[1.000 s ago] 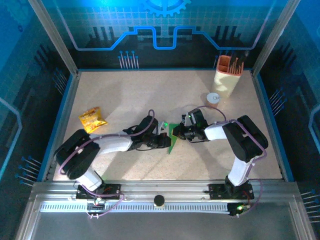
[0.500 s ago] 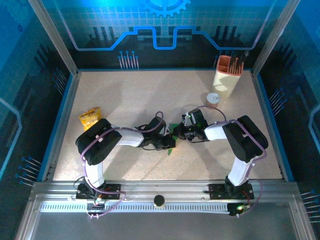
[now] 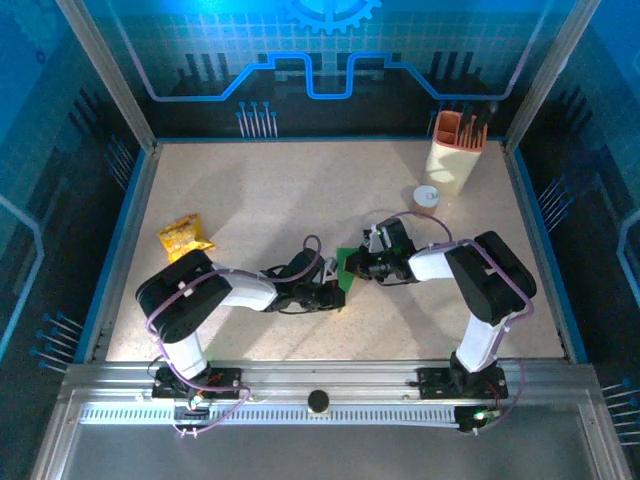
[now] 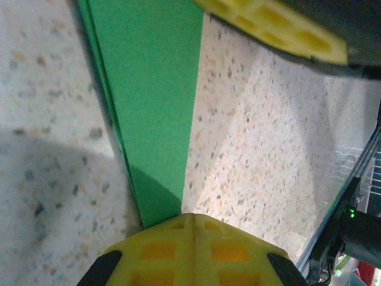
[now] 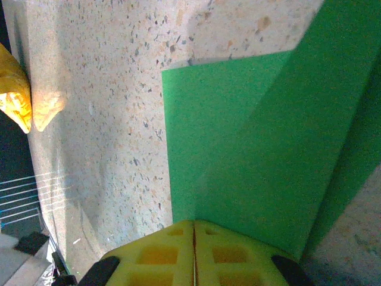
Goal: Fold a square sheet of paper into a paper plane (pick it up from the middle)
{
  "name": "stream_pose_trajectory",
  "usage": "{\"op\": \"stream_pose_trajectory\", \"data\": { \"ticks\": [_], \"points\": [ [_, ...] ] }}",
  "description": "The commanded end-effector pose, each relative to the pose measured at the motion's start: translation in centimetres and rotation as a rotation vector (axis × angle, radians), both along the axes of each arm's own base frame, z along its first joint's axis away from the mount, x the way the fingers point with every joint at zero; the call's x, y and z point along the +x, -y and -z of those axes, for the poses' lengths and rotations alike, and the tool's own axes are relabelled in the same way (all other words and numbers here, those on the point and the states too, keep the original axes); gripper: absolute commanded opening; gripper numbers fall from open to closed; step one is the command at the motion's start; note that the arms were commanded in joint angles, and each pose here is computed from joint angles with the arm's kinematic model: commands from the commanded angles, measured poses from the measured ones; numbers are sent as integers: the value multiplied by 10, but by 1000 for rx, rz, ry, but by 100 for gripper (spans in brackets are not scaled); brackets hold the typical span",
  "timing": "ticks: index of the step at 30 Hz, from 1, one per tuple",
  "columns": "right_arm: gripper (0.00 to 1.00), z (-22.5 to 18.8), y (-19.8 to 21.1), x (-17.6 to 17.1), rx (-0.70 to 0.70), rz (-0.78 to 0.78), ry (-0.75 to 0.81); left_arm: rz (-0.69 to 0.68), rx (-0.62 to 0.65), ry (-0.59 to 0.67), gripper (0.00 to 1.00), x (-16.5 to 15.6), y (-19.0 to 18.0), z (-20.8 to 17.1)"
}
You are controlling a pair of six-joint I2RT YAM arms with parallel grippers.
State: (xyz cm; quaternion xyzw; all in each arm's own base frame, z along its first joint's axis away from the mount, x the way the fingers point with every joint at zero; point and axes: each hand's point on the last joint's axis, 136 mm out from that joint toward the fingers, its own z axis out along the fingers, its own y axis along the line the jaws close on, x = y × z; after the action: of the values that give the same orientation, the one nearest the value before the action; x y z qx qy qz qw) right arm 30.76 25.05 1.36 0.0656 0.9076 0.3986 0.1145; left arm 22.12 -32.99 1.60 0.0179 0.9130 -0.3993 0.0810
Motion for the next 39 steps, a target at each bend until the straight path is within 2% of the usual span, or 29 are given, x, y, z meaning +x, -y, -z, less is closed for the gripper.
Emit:
{"op": "stream_pose_trajectory", "data": {
  "ticks": [1, 7, 10, 14, 20, 28, 34, 39],
  "points": [
    [11, 37, 24, -23, -143, 30, -107, 29, 101, -128, 5, -41, -23, 24],
    [10, 36, 23, -23, -137, 30, -106, 95, 100, -94, 5, -55, -22, 12],
    [10, 34, 21, -22, -125, 32, -103, 85, 33, -34, 6, -50, -17, -12],
    [11, 28, 14, -23, -86, 41, -103, 2, -22, 68, 8, -28, -21, -47],
    [11, 18, 2, -25, -36, 61, -96, -85, -119, 51, 8, 20, -14, -68],
    [11, 14, -2, -28, -28, 71, -94, -89, -83, 19, 7, 53, 10, -44],
    [11, 11, -3, -28, -24, 71, -90, -100, 19, 12, 6, 59, 3, -20],
    [12, 9, -3, -28, -25, 68, -88, -89, 30, 1, 5, 58, 3, -10]
  ]
}}
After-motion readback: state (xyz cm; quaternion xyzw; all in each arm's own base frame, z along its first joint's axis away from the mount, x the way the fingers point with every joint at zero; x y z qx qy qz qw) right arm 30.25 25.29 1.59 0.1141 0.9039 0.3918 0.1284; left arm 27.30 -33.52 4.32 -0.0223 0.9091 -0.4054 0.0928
